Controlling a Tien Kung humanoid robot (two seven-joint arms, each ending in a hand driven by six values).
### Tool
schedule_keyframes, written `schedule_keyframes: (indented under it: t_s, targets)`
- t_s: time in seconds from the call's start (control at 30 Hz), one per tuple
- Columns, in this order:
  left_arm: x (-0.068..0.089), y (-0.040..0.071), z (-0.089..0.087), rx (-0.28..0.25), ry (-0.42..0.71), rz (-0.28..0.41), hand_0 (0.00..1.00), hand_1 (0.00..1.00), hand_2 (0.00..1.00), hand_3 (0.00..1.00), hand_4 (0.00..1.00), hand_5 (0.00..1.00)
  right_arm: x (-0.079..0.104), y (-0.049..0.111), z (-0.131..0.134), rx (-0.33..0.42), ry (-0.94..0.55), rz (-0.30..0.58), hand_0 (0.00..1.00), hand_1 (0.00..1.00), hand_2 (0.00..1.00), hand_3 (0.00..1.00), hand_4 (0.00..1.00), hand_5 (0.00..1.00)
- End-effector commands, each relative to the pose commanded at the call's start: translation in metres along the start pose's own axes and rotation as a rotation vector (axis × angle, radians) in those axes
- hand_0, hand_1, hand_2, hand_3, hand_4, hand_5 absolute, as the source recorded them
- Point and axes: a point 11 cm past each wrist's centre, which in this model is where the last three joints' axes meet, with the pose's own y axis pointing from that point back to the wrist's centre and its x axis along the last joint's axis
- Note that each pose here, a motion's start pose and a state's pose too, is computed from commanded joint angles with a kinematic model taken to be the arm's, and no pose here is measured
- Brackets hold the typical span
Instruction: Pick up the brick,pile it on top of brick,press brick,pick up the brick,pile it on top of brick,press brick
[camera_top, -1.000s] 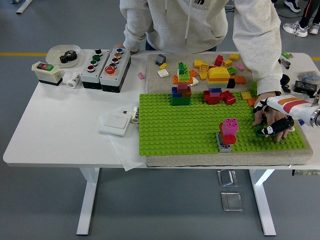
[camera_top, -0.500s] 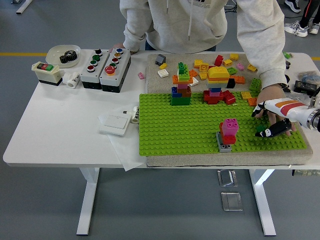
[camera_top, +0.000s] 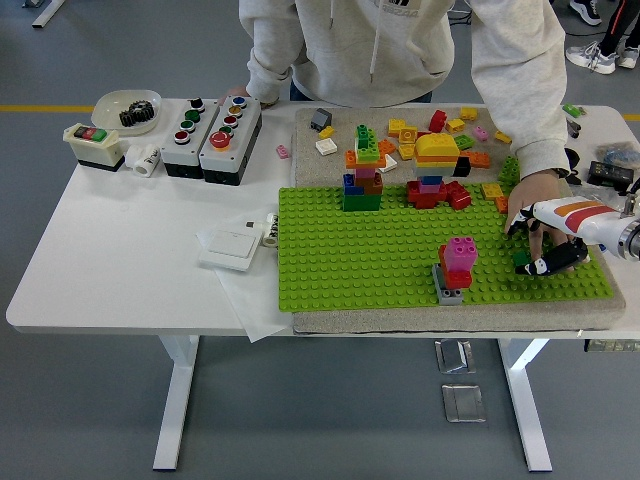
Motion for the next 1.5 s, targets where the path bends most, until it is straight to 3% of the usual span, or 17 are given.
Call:
schedule_keyframes:
  t_s: [1.5]
  targets:
    - [0.003,0.001,0.007,-0.01,0.006,0.003,0.786,0.702,0.598,0.534,0.523,0.508,-0.013,-0.01,0.003,-0.023,0.003,-0.034,0.699,0.686,0.746,0.717,0.892,0.384]
